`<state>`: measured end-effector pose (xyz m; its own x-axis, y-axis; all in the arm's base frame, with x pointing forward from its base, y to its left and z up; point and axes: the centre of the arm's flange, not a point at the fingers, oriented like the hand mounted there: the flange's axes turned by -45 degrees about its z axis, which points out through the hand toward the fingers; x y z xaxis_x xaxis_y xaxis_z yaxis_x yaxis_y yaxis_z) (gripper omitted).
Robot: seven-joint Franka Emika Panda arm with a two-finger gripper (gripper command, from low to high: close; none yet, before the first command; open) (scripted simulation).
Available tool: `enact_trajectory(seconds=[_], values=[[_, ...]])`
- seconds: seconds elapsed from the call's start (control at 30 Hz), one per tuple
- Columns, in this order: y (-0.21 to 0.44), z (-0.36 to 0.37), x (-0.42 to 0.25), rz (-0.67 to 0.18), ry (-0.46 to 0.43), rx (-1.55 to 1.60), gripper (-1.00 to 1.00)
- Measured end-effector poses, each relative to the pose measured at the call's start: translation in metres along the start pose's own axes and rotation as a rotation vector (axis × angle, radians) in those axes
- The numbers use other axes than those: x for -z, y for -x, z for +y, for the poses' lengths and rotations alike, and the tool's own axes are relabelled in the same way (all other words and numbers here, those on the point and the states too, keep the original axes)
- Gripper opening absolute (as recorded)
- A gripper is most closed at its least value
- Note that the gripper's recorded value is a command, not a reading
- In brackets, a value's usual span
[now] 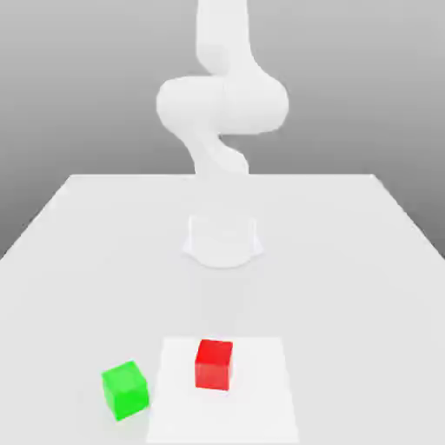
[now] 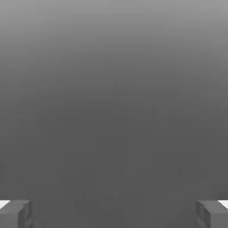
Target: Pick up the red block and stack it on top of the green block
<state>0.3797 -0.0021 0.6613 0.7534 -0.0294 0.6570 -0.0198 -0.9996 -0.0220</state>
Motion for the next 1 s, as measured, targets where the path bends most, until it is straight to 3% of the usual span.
enact_trajectory(seconds=[0.33,0.63,0.83,0.87,1.0], values=[[0.108,0.010,-0.226,-0.368,0.015,-0.064,0.00],[0.272,0.019,-0.340,-0.683,0.061,-0.112,0.00],[0.323,0.021,-0.385,-0.714,0.067,-0.114,0.00],[0.329,0.021,-0.392,-0.714,0.067,-0.115,-1.00],[0.329,0.021,-0.392,-0.714,0.067,-0.115,-1.00]])
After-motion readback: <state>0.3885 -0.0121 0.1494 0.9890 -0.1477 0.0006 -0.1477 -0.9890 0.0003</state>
